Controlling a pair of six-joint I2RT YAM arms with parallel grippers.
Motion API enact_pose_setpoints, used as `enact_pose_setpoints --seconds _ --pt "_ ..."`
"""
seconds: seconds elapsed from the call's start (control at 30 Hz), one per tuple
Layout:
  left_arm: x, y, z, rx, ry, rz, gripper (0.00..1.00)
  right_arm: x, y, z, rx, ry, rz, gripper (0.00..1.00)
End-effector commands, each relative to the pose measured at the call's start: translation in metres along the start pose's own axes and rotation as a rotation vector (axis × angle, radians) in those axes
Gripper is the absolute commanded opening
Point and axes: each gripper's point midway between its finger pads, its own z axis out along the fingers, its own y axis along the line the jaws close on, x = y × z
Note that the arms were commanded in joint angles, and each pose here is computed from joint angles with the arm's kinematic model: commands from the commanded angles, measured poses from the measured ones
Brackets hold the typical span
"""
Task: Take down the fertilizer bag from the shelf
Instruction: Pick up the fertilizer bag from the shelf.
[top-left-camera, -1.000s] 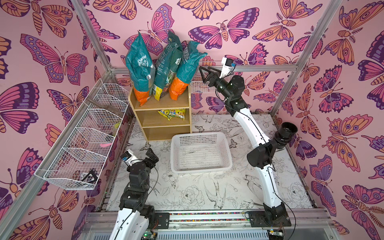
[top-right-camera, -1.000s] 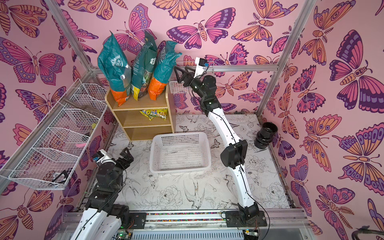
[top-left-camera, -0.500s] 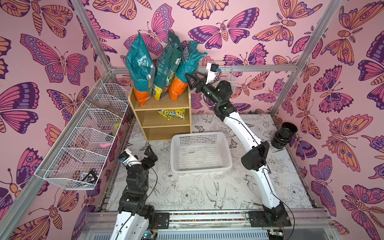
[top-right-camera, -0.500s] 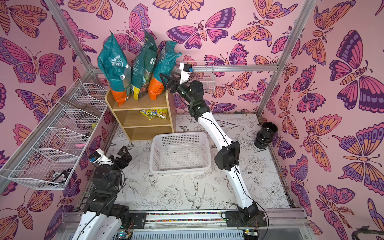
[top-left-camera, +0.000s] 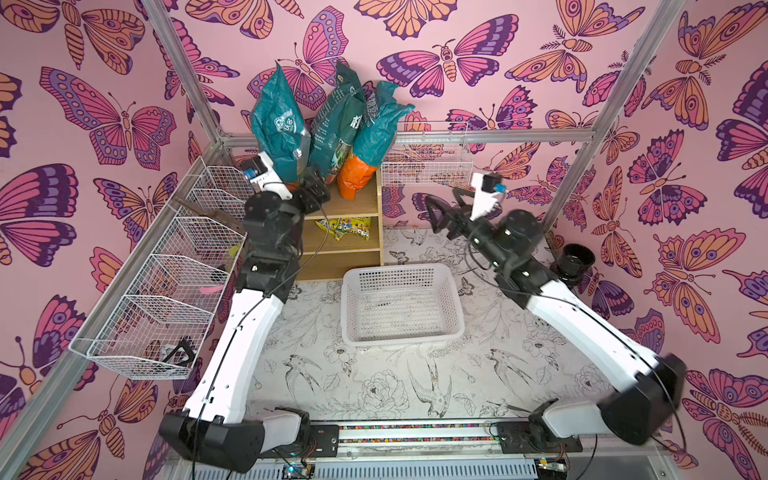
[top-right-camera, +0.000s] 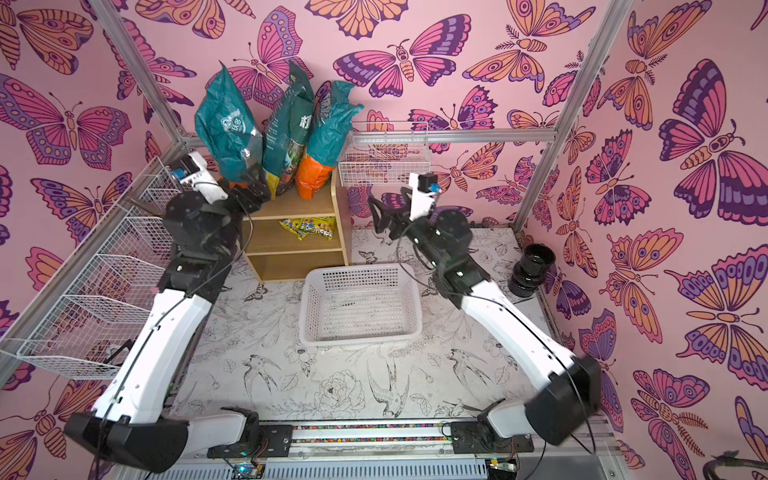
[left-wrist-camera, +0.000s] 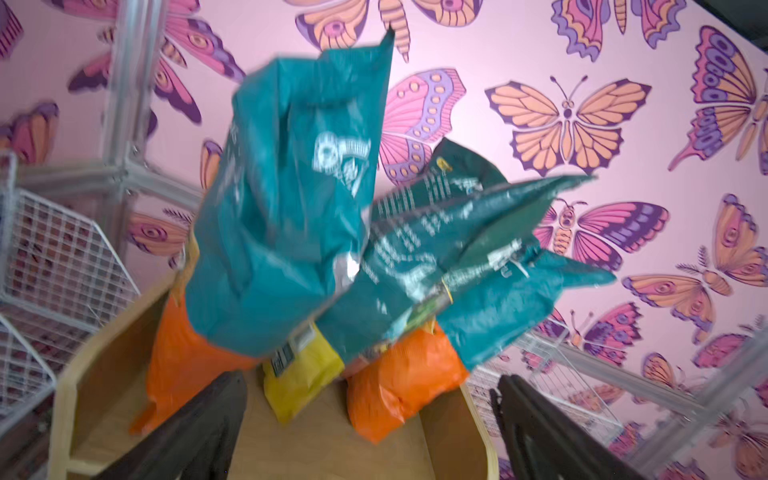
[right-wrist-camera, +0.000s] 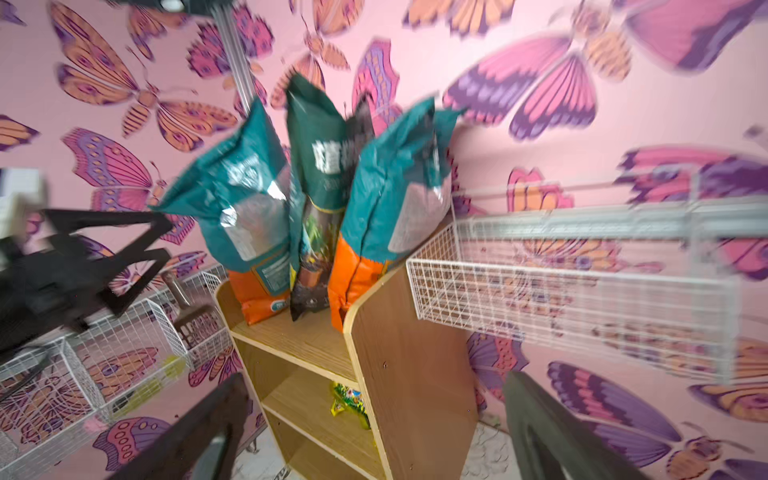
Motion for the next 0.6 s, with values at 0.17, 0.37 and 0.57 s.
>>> enact_pose_setpoints --seconds 0.17,0.37,0.57 --pt "0.003 0.035 0.069 -0.304 -0.006 0.356 1.0 0.059 -0.008 -0.077 0.04 0.153 -0.121 1.0" --pt "-0.003 0.068 0.084 -0.519 -0.017 0.518 1.0 0.063 -0.002 -0.108 0.014 0.143 -0.135 0.99" --pt "-0.014 0.084 0.08 -0.481 -0.035 0.434 0.89 0.059 0.005 -0.114 -0.015 0.132 -0.129 0.99"
